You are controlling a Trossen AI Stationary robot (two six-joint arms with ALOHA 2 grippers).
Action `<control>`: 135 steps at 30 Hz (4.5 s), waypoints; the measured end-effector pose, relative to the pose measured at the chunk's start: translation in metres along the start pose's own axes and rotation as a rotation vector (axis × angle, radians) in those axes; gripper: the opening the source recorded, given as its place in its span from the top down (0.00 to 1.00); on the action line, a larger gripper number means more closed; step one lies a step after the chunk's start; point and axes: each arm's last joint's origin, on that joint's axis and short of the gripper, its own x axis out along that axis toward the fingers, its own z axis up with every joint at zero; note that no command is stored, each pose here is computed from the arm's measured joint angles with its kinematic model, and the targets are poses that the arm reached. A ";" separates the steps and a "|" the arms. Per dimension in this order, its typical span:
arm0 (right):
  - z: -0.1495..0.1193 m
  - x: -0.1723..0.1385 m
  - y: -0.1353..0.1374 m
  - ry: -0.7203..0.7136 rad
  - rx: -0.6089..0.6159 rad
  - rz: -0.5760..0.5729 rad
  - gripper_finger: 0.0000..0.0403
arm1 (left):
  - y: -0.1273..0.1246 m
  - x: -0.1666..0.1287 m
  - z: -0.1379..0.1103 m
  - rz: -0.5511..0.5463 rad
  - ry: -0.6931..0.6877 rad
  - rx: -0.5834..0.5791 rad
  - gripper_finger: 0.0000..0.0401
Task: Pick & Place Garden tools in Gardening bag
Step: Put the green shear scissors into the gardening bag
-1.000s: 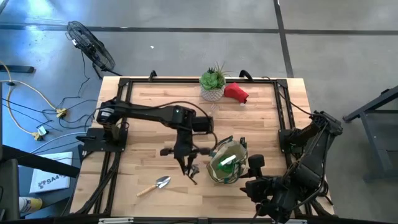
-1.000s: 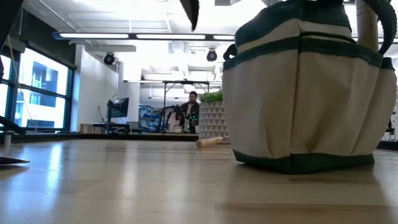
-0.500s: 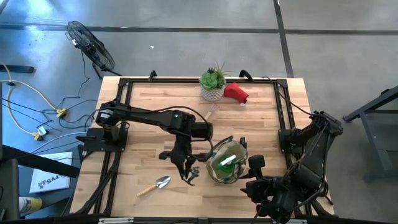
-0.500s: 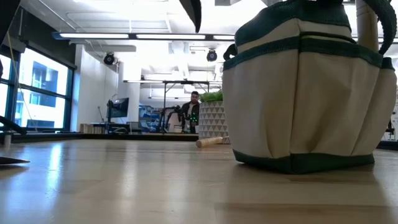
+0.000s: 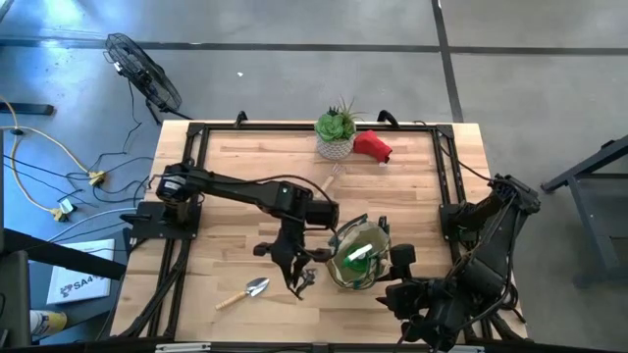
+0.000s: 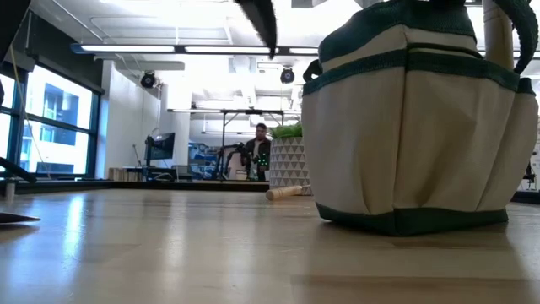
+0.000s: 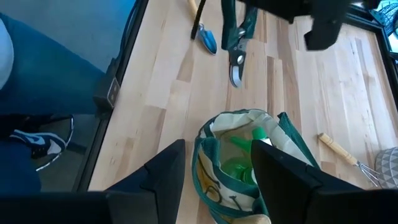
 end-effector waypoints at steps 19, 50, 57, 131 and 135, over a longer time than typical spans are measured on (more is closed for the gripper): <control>-0.006 0.001 -0.002 0.061 -0.112 -0.021 0.56 | 0.031 0.054 0.040 0.396 0.176 -0.641 0.89; -0.033 -0.027 0.024 0.085 -0.304 0.025 0.56 | 0.058 0.149 0.046 0.668 -0.141 -0.813 0.89; -0.033 -0.027 0.024 0.085 -0.288 0.025 0.56 | 0.055 0.156 0.055 0.594 -0.171 -0.758 0.89; -0.038 -0.034 0.031 0.062 -0.274 0.028 0.56 | 0.014 0.162 0.079 2.183 -0.055 -0.983 0.88; -0.038 -0.034 0.031 0.062 -0.274 0.028 0.56 | 0.014 0.162 0.074 2.216 -0.041 -0.971 0.88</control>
